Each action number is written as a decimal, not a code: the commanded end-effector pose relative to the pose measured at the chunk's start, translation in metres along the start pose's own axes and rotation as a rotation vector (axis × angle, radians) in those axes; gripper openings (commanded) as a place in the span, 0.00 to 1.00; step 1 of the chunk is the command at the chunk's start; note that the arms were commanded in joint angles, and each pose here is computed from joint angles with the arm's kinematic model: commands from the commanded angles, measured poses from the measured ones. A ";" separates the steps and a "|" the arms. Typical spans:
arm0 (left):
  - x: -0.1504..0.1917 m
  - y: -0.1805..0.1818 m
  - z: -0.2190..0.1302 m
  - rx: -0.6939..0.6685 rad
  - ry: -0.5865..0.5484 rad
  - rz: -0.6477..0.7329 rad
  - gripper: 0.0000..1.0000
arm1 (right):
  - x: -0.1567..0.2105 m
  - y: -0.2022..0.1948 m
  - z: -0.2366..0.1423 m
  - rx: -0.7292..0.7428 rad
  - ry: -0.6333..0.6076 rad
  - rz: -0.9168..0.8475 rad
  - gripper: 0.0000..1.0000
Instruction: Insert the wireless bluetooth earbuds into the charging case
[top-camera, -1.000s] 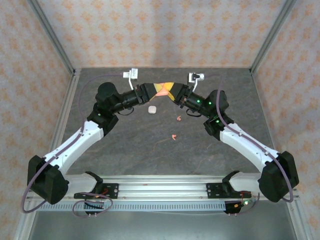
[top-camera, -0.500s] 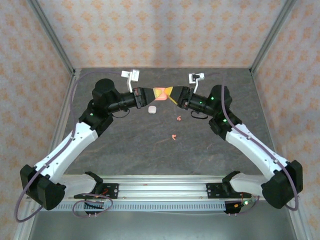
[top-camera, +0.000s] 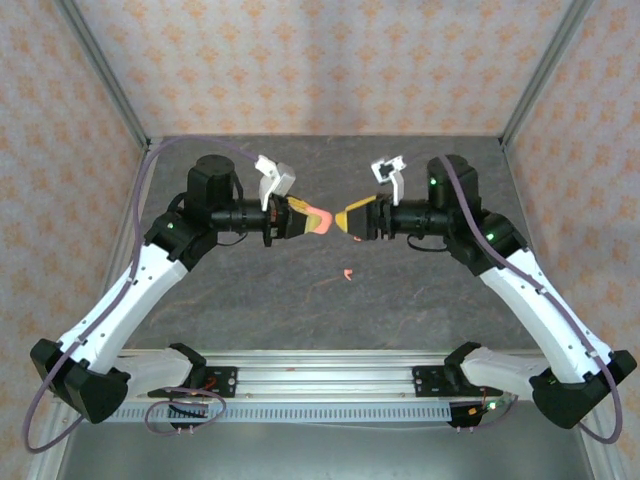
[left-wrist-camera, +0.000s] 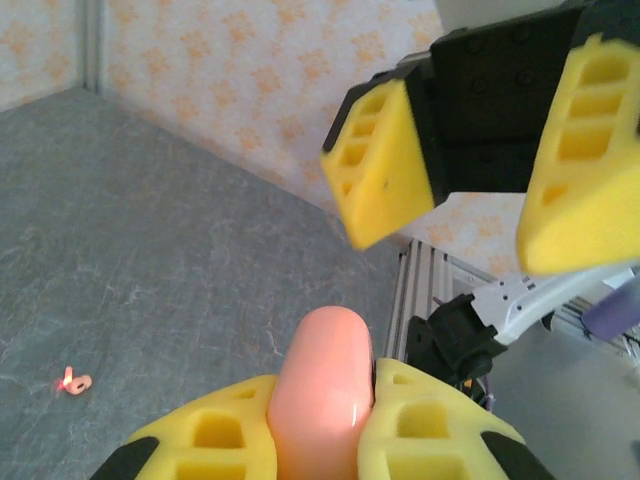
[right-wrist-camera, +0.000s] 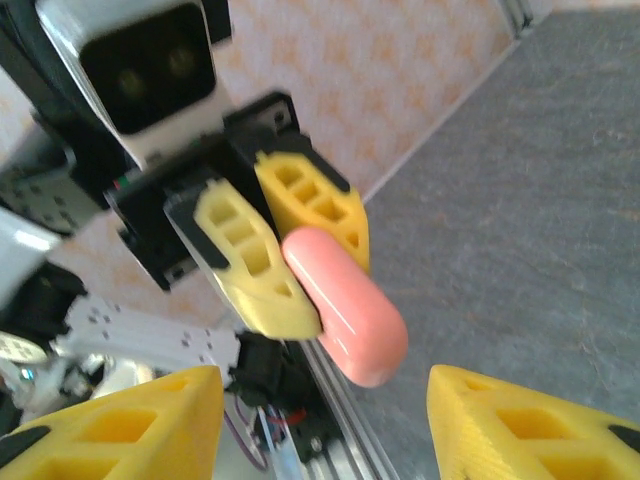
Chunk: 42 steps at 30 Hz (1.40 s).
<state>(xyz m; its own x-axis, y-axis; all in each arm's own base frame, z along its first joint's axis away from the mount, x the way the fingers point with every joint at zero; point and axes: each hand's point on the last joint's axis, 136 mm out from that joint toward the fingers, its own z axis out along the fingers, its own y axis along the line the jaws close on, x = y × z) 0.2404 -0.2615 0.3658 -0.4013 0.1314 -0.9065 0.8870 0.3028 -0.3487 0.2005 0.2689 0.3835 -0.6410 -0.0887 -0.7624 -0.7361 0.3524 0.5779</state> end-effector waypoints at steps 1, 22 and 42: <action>-0.008 -0.028 -0.009 0.098 -0.039 0.131 0.03 | 0.012 0.007 -0.001 0.009 0.057 -0.139 0.56; -0.021 -0.053 -0.013 0.190 -0.064 0.112 0.00 | 0.016 0.028 0.024 -0.126 0.093 -0.223 0.38; -0.015 -0.046 -0.011 0.181 -0.041 0.055 0.41 | 0.011 0.043 0.018 -0.193 0.037 -0.221 0.11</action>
<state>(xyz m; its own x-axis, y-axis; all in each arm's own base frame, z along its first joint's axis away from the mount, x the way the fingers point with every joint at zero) 0.2098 -0.2691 0.3907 -0.3738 0.1012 -0.9220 0.9224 0.1451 -0.3580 0.1737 0.3010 0.3764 -0.5136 -0.2177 -0.8300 -0.8565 0.1878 0.4807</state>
